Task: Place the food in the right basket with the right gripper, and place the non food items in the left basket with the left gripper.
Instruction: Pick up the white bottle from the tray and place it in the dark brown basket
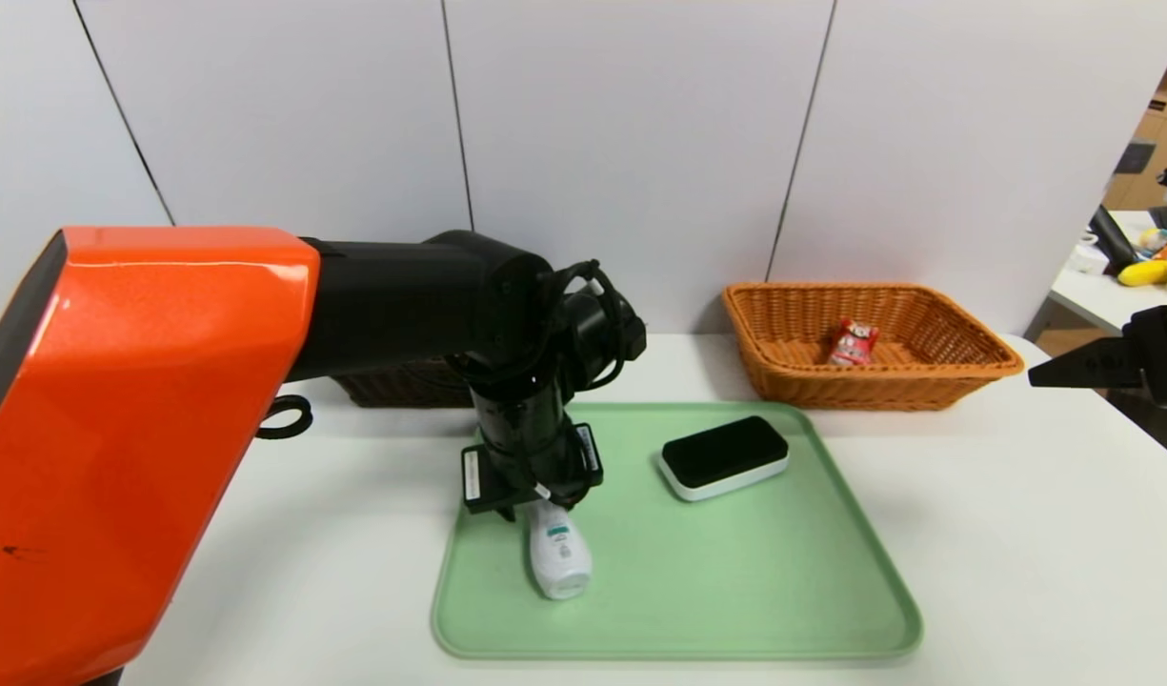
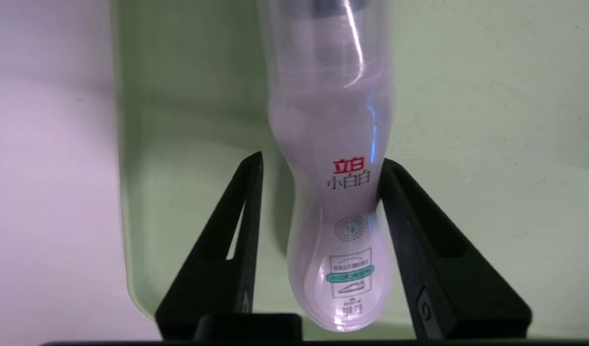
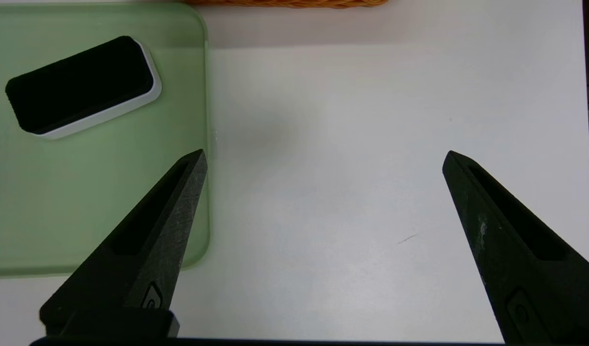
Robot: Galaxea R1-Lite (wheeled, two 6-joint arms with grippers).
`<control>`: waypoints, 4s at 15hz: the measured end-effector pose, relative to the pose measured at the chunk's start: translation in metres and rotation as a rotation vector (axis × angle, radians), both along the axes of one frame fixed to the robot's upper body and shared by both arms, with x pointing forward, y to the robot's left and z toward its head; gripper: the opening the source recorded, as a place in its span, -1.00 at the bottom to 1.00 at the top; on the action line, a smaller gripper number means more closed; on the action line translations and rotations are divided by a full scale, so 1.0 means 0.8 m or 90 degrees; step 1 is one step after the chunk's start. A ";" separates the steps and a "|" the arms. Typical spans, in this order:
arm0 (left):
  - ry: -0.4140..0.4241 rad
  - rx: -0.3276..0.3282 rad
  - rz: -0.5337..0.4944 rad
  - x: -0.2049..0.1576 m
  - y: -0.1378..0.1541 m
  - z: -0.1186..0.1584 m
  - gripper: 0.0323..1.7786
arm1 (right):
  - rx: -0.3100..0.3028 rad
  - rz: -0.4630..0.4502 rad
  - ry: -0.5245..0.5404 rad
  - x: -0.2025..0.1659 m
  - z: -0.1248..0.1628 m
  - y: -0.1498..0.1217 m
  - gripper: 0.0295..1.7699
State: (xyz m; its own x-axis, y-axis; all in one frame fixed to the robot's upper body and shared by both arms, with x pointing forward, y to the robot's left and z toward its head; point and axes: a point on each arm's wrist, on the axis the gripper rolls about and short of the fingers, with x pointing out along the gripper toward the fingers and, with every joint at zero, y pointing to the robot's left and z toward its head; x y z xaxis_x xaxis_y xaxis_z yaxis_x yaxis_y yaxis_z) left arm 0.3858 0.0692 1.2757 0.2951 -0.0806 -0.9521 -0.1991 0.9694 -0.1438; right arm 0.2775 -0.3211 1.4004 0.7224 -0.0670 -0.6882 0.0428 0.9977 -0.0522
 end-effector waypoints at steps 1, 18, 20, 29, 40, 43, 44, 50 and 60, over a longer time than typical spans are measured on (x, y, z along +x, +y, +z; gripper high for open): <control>0.000 0.000 -0.001 0.000 0.000 0.000 -0.31 | 0.000 0.000 -0.001 0.000 0.000 0.000 0.91; -0.008 -0.033 -0.141 -0.060 -0.035 0.036 -0.46 | 0.001 0.000 0.007 -0.001 -0.003 0.000 0.91; -0.020 -0.045 -0.164 -0.070 -0.040 0.045 -0.46 | 0.002 -0.001 0.007 -0.001 -0.004 0.000 0.91; -0.201 -0.098 -0.206 -0.073 -0.020 0.112 -0.46 | 0.001 -0.002 0.020 -0.003 -0.010 -0.001 0.91; -0.573 0.050 -0.051 0.062 0.144 0.190 -0.46 | 0.001 0.001 0.023 -0.012 -0.012 0.000 0.91; -0.610 0.066 -0.010 0.090 0.168 0.187 -0.46 | 0.004 -0.004 0.020 -0.016 -0.012 -0.001 0.91; -0.600 0.074 -0.008 0.094 0.172 0.181 -0.46 | 0.013 -0.012 0.017 -0.016 -0.011 -0.001 0.91; -0.526 0.125 -0.007 0.119 0.187 0.143 -0.46 | 0.029 -0.025 0.006 -0.021 -0.008 -0.002 0.91; -0.468 0.168 0.011 0.155 0.205 0.097 0.18 | 0.029 -0.024 -0.004 -0.019 -0.004 -0.002 0.91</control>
State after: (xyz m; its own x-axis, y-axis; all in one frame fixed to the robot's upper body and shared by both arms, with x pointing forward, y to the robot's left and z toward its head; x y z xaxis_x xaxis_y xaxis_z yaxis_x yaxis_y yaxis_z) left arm 0.5095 0.2329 1.3530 0.8571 0.1320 -0.4980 -0.1574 0.9875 -0.0091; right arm 0.2622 -0.3225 1.3975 0.7240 -0.0626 -0.6870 0.0806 0.9967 -0.0058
